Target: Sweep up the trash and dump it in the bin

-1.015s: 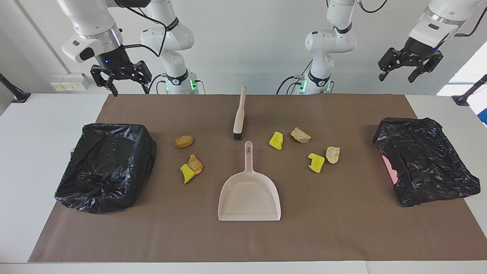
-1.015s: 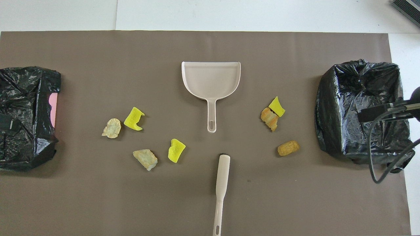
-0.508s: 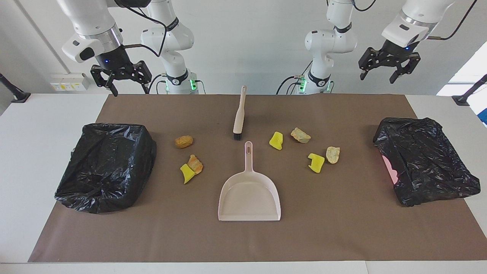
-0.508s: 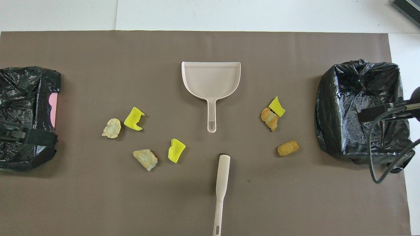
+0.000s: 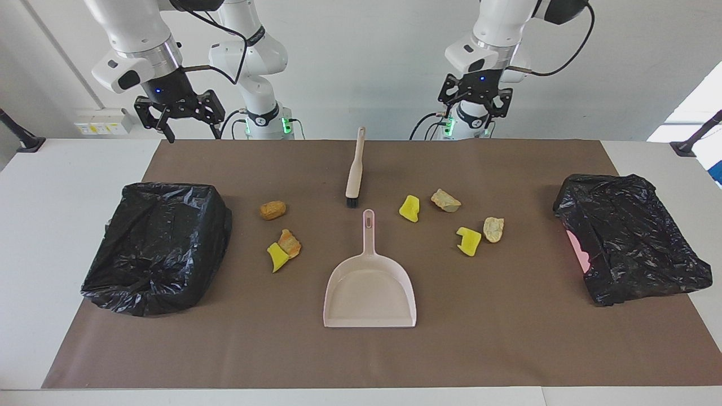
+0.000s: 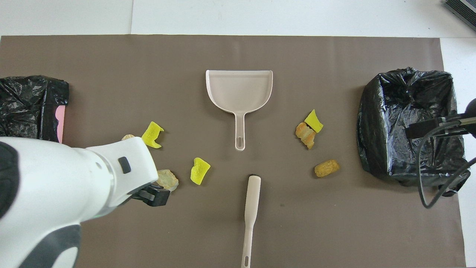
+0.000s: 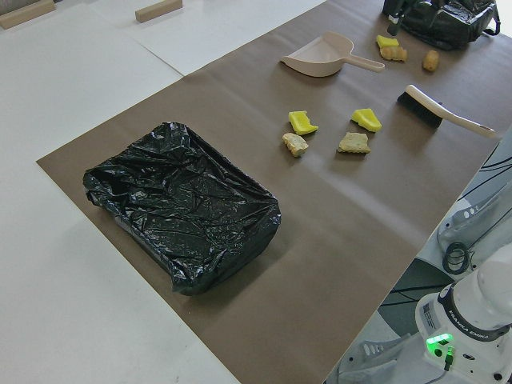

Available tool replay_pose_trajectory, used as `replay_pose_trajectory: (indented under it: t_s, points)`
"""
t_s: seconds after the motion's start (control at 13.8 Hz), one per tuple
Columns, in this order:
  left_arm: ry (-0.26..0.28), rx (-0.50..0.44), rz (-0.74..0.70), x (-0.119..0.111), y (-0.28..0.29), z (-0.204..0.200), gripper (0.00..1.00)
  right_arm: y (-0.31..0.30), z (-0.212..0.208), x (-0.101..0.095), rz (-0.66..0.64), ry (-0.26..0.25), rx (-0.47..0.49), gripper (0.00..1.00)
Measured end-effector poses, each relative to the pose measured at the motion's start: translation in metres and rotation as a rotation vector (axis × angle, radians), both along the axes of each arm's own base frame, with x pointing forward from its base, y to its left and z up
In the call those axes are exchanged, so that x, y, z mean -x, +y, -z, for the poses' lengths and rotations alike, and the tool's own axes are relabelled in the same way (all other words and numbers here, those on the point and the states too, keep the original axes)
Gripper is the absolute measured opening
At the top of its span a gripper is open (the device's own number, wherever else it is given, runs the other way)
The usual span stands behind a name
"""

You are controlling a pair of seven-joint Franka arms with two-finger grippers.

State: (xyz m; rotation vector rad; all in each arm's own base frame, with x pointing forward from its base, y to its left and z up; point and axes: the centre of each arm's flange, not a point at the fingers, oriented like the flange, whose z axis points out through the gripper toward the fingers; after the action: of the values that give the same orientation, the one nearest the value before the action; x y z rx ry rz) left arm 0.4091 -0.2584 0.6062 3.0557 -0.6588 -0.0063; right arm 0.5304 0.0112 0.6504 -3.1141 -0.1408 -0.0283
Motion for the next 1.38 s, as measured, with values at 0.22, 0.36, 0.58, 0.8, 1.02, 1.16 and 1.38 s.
replay_pose_trajectory:
  t_s: [0.22, 0.36, 0.58, 0.8, 1.02, 1.16, 1.38]
  points:
    - [0.002, -0.003, 0.000, 0.044, -0.064, 0.043, 1.00, 0.000, 0.000, 0.000, 0.000, 0.000, 0.000, 1.00]
    - [0.008, -0.010, -0.001, 0.071, -0.092, 0.066, 1.00, 0.000, 0.000, 0.000, 0.000, 0.000, 0.000, 1.00]
    - [0.005, -0.007, 0.001, 0.104, -0.126, 0.102, 1.00, 0.000, 0.000, 0.000, 0.000, 0.000, 0.000, 1.00]
    - [0.021, -0.028, -0.032, 0.142, -0.169, 0.155, 1.00, 0.001, 0.000, 0.000, -0.001, 0.000, 0.001, 1.00]
    - [0.017, -0.020, -0.084, 0.168, -0.203, 0.211, 1.00, 0.006, 0.000, -0.002, -0.011, -0.015, 0.001, 1.00]
    - [0.023, -0.031, -0.077, 0.177, -0.205, 0.229, 1.00, 0.008, 0.004, -0.004, -0.013, -0.016, 0.001, 1.00]
    - [0.053, -0.034, -0.089, 0.185, -0.205, 0.236, 0.95, 0.009, 0.016, -0.012, -0.015, -0.012, 0.002, 1.00]
